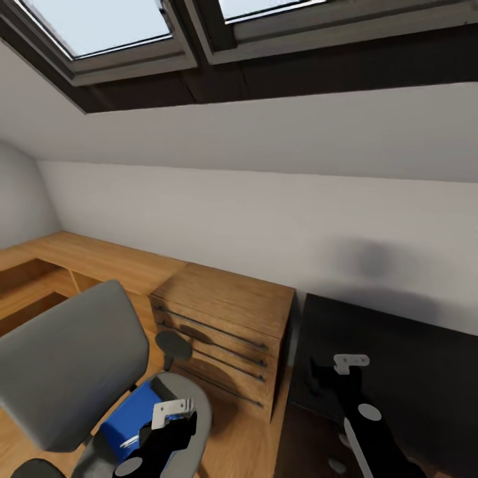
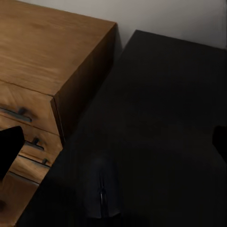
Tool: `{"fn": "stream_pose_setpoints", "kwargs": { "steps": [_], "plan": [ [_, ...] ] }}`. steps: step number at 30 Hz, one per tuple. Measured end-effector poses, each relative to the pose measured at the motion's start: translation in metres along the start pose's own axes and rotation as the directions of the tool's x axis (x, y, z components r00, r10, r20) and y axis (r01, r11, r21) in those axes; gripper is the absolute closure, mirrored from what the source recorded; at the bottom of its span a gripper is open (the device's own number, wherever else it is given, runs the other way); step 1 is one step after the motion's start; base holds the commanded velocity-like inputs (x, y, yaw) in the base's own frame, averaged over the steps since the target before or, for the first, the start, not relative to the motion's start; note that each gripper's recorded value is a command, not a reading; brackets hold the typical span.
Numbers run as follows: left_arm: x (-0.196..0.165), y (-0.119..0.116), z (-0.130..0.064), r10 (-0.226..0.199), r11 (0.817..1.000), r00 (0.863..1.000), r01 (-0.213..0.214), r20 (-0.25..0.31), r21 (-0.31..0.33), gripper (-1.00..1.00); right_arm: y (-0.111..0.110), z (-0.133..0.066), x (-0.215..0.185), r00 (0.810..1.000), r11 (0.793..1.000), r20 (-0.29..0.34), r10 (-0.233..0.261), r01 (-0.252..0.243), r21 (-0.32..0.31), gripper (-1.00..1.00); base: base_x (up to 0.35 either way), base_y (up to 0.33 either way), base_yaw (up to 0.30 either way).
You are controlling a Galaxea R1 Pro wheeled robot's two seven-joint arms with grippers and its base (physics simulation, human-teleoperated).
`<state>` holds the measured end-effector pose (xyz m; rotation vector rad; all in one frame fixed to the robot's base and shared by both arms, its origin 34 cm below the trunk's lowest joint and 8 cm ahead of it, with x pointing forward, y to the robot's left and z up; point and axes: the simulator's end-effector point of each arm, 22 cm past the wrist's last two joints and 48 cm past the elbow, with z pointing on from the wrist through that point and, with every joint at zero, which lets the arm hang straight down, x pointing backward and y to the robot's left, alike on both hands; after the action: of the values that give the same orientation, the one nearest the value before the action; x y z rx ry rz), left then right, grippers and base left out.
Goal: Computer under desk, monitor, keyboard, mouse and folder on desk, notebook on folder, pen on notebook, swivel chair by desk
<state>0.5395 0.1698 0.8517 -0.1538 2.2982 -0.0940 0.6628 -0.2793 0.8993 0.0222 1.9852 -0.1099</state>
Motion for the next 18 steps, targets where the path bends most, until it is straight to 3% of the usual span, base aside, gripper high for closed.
{"fn": "stream_pose_setpoints", "kwargs": {
  "steps": [9, 18],
  "plan": [
    [-0.006, 0.0, -0.008, 0.0, 1.0, 1.0, 0.0, 0.001, -0.001, -1.0, 0.002, -0.007, -0.009, 1.0, 1.0, 0.0, 0.002, -0.002, -0.005, -1.0, -0.339, 0.0, -0.002],
    [-0.014, -0.001, -0.018, 0.0, 1.0, 1.0, 0.0, 0.008, -0.001, -1.0, 0.001, -0.013, -0.018, 1.0, 1.0, 0.003, 0.004, -0.004, -0.005, -1.0, -0.34, -0.023, -0.257]
  ]
}}
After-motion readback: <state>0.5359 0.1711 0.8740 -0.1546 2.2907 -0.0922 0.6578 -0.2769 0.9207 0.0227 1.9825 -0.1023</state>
